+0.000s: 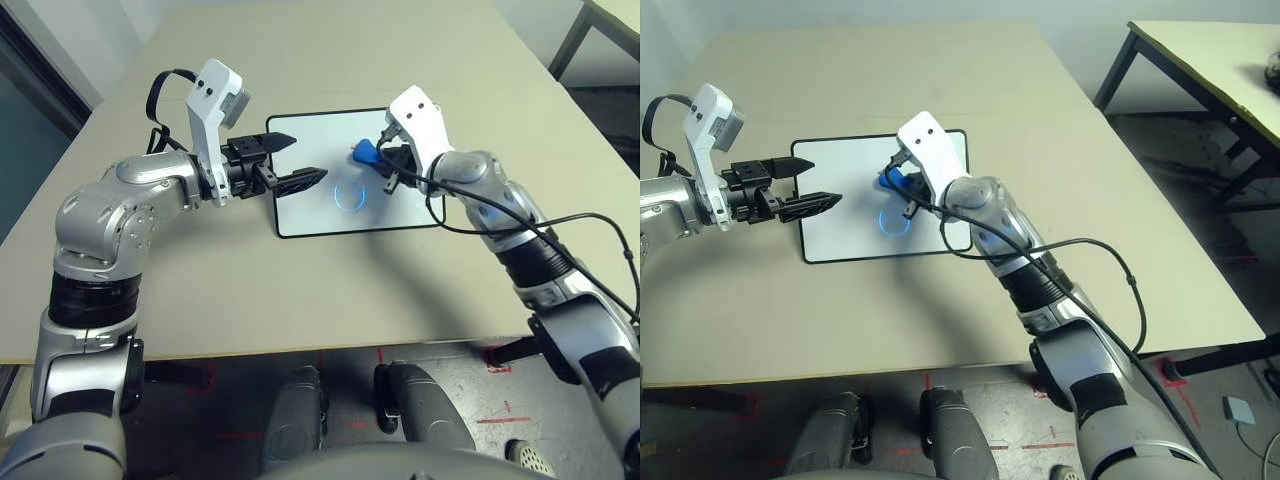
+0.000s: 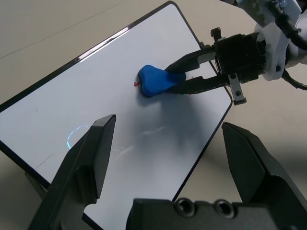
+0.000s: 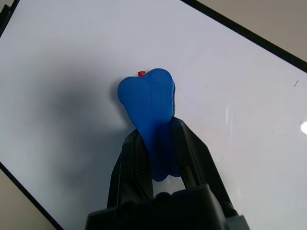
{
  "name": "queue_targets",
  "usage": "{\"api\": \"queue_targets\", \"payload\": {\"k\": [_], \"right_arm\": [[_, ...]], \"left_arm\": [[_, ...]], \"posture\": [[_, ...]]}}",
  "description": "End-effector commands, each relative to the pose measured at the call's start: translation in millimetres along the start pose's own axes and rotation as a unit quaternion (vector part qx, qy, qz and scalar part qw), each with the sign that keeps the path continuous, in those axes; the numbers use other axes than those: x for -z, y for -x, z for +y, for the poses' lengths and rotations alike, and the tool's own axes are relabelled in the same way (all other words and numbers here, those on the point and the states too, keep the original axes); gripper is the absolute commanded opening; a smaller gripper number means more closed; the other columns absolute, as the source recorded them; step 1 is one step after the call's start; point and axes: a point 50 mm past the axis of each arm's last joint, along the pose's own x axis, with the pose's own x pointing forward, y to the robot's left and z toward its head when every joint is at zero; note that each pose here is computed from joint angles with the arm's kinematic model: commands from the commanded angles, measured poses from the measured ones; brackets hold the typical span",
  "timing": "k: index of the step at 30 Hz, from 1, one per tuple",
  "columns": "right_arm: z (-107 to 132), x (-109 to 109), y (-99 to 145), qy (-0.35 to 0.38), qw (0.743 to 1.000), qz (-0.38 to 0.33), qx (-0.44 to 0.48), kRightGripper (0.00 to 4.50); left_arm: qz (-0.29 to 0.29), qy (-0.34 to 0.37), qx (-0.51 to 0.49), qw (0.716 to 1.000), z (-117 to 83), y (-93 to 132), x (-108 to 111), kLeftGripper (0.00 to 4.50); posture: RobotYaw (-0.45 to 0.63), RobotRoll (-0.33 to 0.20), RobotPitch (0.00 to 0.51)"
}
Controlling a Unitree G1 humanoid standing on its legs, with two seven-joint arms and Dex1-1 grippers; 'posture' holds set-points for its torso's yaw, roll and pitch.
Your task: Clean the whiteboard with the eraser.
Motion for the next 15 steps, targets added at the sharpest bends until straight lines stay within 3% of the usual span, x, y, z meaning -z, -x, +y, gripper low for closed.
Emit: {"api": "queue_targets", "payload": {"k": [1,9,15], "right_arm": [[6,5,-8,0.002,1.0,0.011,-0.004,0.78],[2,-13,-17,0.017,1.0,-0.015,0.005,0.78],[1,-8,-16,0.011,1.0,-0.009,0.011,0.78]], "left_arm": [[0.004,-0.003,-0.002,1.0,-1,2,-1,4.5],[0.005,-0.001,0.0,1.0,-3,1,-1,4.5],[0.004,0.0,0.0,1.0,-4,0,-1,4.5]], "posture": [[0.03,0.0,0.132],[0.04,0.0,0.134],[0.03,0.0,0.134]]}}
